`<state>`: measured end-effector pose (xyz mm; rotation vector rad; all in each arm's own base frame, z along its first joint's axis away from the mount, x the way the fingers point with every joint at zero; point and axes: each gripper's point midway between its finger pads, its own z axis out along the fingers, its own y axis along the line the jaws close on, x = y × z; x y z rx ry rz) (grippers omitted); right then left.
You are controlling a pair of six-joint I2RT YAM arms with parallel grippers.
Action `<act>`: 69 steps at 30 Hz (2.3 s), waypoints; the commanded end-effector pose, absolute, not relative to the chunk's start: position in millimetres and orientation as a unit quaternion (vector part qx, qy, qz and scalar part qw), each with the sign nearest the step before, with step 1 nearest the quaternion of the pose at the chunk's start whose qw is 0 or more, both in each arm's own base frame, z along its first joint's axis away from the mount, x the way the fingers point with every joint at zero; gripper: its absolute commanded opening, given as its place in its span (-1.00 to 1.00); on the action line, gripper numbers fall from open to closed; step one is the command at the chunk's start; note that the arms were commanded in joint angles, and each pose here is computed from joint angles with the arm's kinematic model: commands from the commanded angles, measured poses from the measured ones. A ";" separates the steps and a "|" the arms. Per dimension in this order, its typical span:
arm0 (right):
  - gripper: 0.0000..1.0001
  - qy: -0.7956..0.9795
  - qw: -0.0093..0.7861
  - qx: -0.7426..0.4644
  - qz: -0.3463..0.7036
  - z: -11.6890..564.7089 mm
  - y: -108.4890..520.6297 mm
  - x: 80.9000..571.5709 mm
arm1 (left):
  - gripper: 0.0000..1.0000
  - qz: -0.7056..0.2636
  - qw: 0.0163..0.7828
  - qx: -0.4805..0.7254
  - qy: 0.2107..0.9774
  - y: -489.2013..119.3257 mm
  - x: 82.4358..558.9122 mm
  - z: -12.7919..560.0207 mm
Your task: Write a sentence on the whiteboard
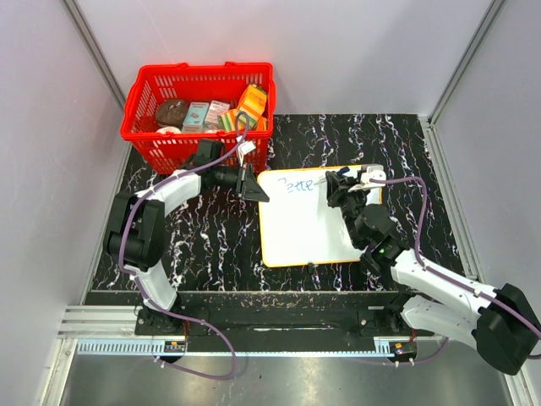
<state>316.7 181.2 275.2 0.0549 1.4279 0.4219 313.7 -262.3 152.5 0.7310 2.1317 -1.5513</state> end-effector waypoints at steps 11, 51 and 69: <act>-1.00 0.623 0.761 0.044 0.173 308.5 176.7 330.4 | -1.00 -0.494 0.283 0.301 0.765 -261.6 347.5 150.1; -1.00 0.664 0.724 0.045 0.180 260.6 174.7 324.2 | -1.00 -0.495 0.279 0.300 0.766 -262.4 347.3 147.6; -1.00 0.660 0.729 0.055 0.173 269.0 172.5 328.2 | -1.00 -0.495 0.280 0.302 0.765 -262.8 346.8 149.0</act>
